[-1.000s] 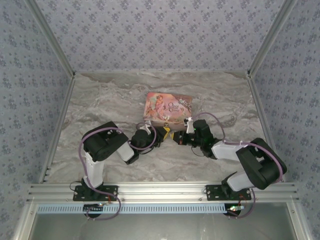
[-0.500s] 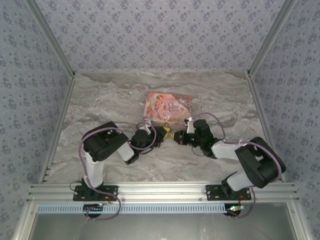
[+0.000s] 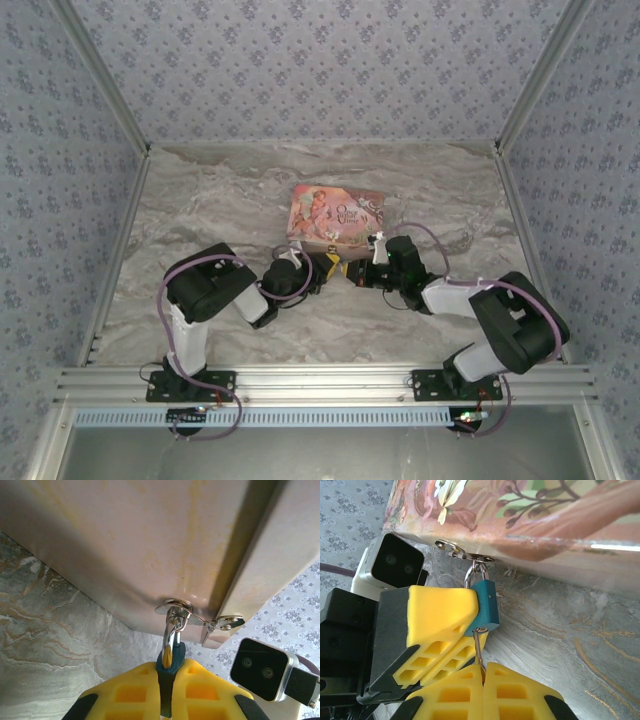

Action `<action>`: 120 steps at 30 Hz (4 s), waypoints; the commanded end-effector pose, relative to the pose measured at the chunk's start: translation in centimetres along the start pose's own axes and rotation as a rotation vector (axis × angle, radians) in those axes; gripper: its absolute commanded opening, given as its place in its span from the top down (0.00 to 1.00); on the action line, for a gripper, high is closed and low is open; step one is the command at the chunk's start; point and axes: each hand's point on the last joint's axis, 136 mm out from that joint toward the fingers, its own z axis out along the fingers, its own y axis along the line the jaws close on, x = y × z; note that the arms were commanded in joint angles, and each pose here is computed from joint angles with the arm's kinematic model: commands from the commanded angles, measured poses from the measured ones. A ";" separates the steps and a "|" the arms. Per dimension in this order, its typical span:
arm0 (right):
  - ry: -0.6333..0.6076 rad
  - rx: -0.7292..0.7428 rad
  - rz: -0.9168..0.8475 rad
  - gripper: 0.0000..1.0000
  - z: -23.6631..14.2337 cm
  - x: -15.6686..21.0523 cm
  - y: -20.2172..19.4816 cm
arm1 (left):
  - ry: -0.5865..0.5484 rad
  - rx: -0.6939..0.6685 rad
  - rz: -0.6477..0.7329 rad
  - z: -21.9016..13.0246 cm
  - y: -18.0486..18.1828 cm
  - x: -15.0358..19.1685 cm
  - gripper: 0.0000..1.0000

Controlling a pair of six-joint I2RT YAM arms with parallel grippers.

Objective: Unlock the padlock with the key

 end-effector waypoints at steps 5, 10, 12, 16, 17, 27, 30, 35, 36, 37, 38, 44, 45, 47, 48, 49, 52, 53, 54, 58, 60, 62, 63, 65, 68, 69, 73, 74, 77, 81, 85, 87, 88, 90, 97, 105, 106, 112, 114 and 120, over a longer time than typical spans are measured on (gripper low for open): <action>-0.009 0.005 0.013 1.00 0.5 -0.7 -0.2 | 0.038 0.012 -0.001 -0.2 -0.6 1.1 1.00; -0.023 -0.013 0.003 1.00 0.4 -1.3 0.4 | 0.037 0.013 -0.002 -0.2 -0.6 1.1 1.00; -0.033 -0.026 -0.001 1.00 0.4 -1.6 0.7 | 0.038 0.012 -0.001 -0.2 -0.6 1.1 1.00; -0.027 -0.058 -0.017 1.00 0.4 -1.7 1.5 | 0.039 0.013 0.000 -0.2 -0.6 1.1 1.00; -0.023 -0.063 -0.020 1.00 0.4 -1.6 1.6 | 0.042 0.015 0.000 -0.1 -0.6 1.2 1.00; -0.042 -0.073 -0.029 1.00 0.4 -2.8 2.0 | 0.072 0.017 0.004 -0.2 -0.7 1.7 1.00; -0.055 -0.066 -0.026 1.00 0.3 -3.5 1.9 | 0.083 0.016 0.007 -0.2 -0.7 2.0 1.00; -0.063 -0.068 -0.017 1.00 0.3 -4.5 2.0 | 0.090 0.023 0.009 -0.1 -0.9 2.2 1.00; -0.058 -0.067 -0.016 1.00 0.4 -4.4 2.0 | 0.090 0.026 0.009 0.0 -0.9 2.2 1.00; -0.055 -0.068 -0.012 1.00 0.5 -4.4 2.0 | 0.092 0.027 0.010 0.0 -1.0 2.3 1.00; -0.054 -0.072 -0.009 1.00 0.7 -4.3 2.1 | 0.091 0.027 0.013 0.1 -1.0 2.3 1.00; -0.035 -0.082 -0.013 1.00 1.7 -3.2 3.3 | 0.085 0.030 0.013 0.3 -1.1 2.2 1.00; -0.033 -0.078 -0.012 1.00 1.9 -3.1 3.2 | 0.088 0.033 0.013 0.3 -1.2 2.3 1.00; -0.029 -0.079 -0.009 1.00 2.1 -3.0 3.2 | 0.093 0.030 0.015 0.4 -1.2 2.4 1.00; -0.030 -0.080 -0.008 1.00 2.1 -3.1 3.2 | 0.095 0.029 0.014 0.4 -1.1 2.5 1.00; -0.031 -0.080 -0.007 1.00 2.1 -3.2 3.2 | 0.094 0.026 0.015 0.4 -1.0 2.4 1.00; -0.047 -0.077 -0.006 1.00 1.7 -3.9 3.1 | 0.095 0.021 0.016 0.3 -0.8 2.5 1.00; -0.054 -0.077 -0.004 1.00 1.5 -4.1 3.0 | 0.096 0.017 0.019 0.2 -0.7 2.5 1.00; -0.058 -0.079 -0.004 1.00 1.3 -4.4 3.1 | 0.096 0.010 0.024 0.1 -0.4 2.5 1.00; -0.061 -0.081 0.006 1.00 0.6 -4.4 3.4 | 0.077 -0.017 0.042 -0.1 0.5 2.1 1.00; -0.066 -0.086 0.014 1.00 0.3 -4.2 3.5 | 0.076 -0.013 0.047 0.0 0.5 2.1 1.00; -0.067 -0.086 0.014 1.00 0.2 -4.2 3.5 | 0.087 -0.007 0.054 0.2 0.3 2.3 1.00; -0.066 -0.087 0.011 1.00 0.3 -4.3 3.6 | 0.091 -0.007 0.055 0.2 0.3 2.5 1.00; -0.054 -0.090 0.007 1.00 0.6 -4.3 3.7 | 0.095 -0.004 0.056 0.2 0.2 2.6 1.00; -0.038 -0.081 0.009 1.00 1.2 -4.3 3.4 | 0.098 0.001 0.057 0.1 0.0 2.7 1.00; -0.043 -0.076 0.015 1.00 1.2 -4.4 3.1 | 0.098 0.000 0.058 0.1 0.0 2.6 1.00; -0.044 -0.087 0.015 1.00 1.7 -5.1 3.4 | 0.102 0.007 0.057 0.1 -0.1 2.9 1.00; -0.031 -0.091 0.010 1.00 2.1 -4.8 3.7 | 0.104 0.011 0.055 0.2 -0.3 2.9 1.00; -0.008 -0.076 0.010 1.00 2.9 -3.8 3.4 | 0.107 0.026 0.055 0.4 -0.9 3.0 1.00; -0.032 -0.090 0.034 1.00 3.0 -4.4 2.9 | 0.109 0.013 0.059 0.3 -0.6 3.1 1.00; -0.043 -0.088 0.012 1.00 2.9 -5.6 3.5 | 0.107 0.012 0.053 0.2 -0.3 3.0 1.00; -0.050 -0.072 0.010 1.00 2.5 -5.9 3.2 | 0.101 0.012 0.052 0.1 -0.3 2.9 1.00; -0.055 -0.064 0.011 1.00 2.1 -5.9 3.0 | 0.099 0.011 0.052 0.1 -0.3 2.8 1.00; -0.066 -0.049 0.023 1.00 1.5 -5.9 2.2 | 0.097 0.009 0.053 0.1 -0.2 2.7 1.00; -0.062 -0.015 0.046 1.00 0.3 -4.3 0.8 | 0.091 0.014 0.051 0.1 -0.4 2.5 1.00; -0.040 0.000 0.062 1.00 -0.2 -2.5 0.1 | 0.069 0.017 0.049 0.1 -0.5 1.7 1.00; -0.040 0.006 0.064 1.00 -0.4 -2.2 0.0 | 0.066 0.017 0.048 0.1 -0.5 1.6 1.00; -0.047 0.016 0.066 1.00 -0.8 -1.7 -0.4 | 0.076 0.018 0.054 0.2 -0.7 1.7 1.00; -0.056 0.004 0.058 1.00 -0.7 -2.2 0.1 | 0.080 0.016 0.053 0.2 -0.6 1.8 1.00; -0.047 0.005 0.055 1.00 -0.7 -2.3 0.2 | 0.081 0.021 0.052 0.2 -0.8 1.8 1.00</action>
